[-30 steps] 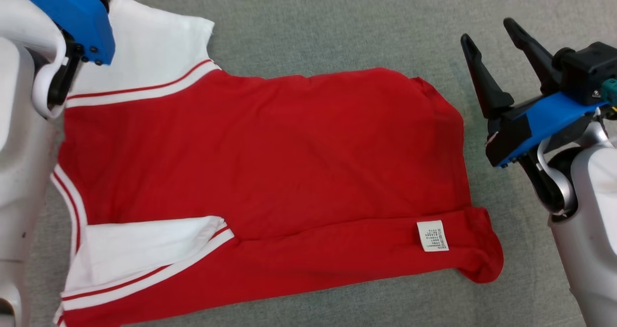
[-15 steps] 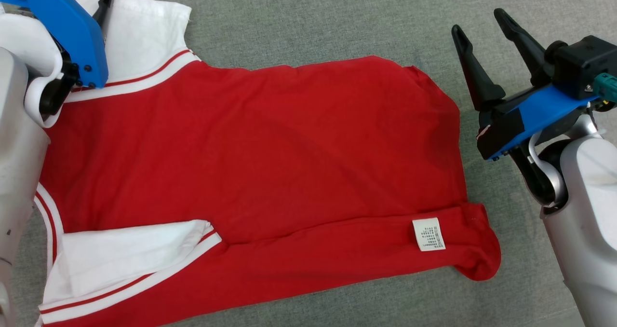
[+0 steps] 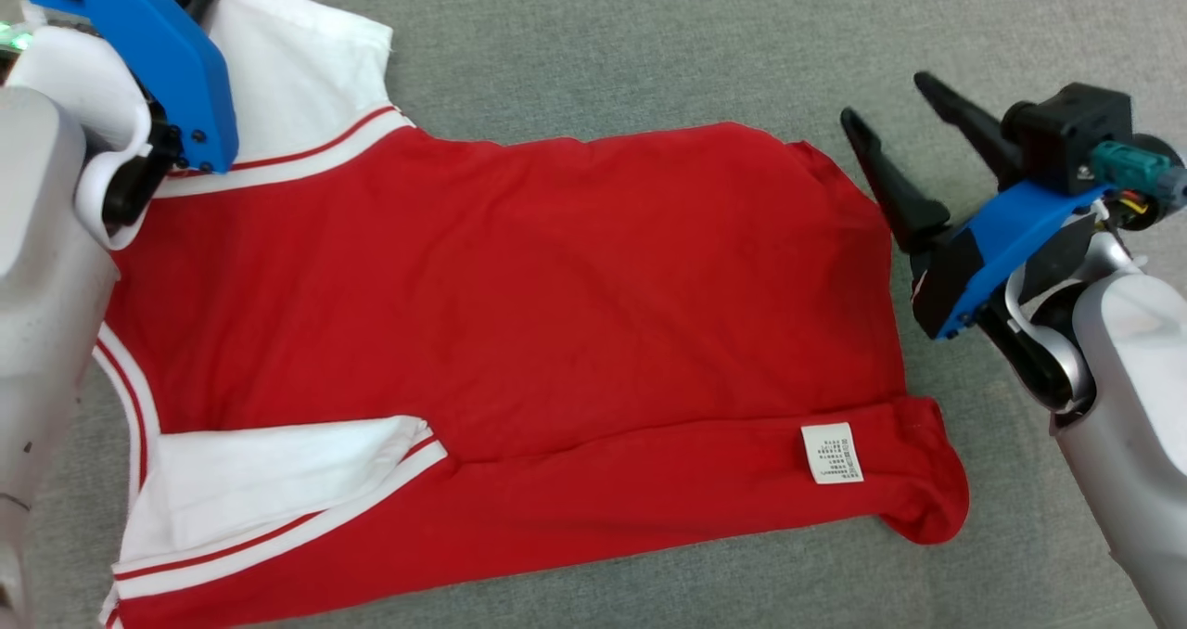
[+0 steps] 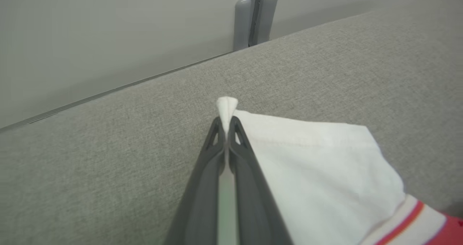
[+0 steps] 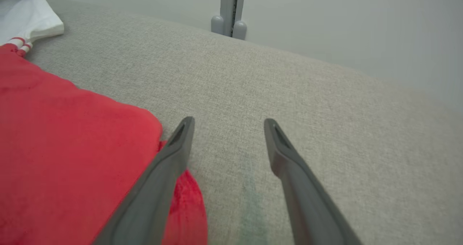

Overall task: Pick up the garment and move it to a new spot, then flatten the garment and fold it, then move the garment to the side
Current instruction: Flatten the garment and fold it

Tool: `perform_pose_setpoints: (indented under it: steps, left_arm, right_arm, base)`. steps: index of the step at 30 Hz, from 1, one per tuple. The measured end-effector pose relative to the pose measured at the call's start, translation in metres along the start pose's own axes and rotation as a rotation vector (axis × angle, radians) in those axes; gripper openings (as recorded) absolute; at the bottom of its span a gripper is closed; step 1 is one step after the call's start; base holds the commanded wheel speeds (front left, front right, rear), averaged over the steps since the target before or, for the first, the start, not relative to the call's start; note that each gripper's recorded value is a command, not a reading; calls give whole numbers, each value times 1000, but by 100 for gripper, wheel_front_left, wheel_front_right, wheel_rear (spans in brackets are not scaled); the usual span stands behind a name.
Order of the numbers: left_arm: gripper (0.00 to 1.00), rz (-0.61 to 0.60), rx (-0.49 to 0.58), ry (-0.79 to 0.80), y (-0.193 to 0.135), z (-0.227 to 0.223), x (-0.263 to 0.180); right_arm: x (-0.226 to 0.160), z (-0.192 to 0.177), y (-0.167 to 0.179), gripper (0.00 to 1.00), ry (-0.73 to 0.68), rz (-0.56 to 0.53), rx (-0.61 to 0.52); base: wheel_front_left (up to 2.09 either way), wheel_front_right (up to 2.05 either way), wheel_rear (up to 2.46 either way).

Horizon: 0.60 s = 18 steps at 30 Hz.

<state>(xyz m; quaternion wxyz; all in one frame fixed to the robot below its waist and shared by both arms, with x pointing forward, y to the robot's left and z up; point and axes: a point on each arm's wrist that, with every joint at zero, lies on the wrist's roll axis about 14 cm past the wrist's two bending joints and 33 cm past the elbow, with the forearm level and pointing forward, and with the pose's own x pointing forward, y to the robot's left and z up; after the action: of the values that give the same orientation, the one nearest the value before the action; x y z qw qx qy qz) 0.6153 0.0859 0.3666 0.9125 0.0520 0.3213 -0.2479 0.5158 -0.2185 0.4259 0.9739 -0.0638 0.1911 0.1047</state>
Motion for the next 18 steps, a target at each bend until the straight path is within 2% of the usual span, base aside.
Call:
perform_pose_setpoints:
  steps: [8, 12, 18]
  left_arm:
    - [0, 12, 23, -58, 2, 12, -20]
    - [0, 10, 25, -80, 1, 16, -24]
    - [0, 14, 31, -99, 4, 17, -26]
  right_arm:
    - [-5, -11, 16, 100, 92, 82, -8]
    - [0, -23, 27, 100, 141, 115, 4]
    - [11, -44, 39, 100, 215, 153, -35]
  base:
    - [0, 0, 0]
    - [0, 0, 0]
    - [0, 0, 0]
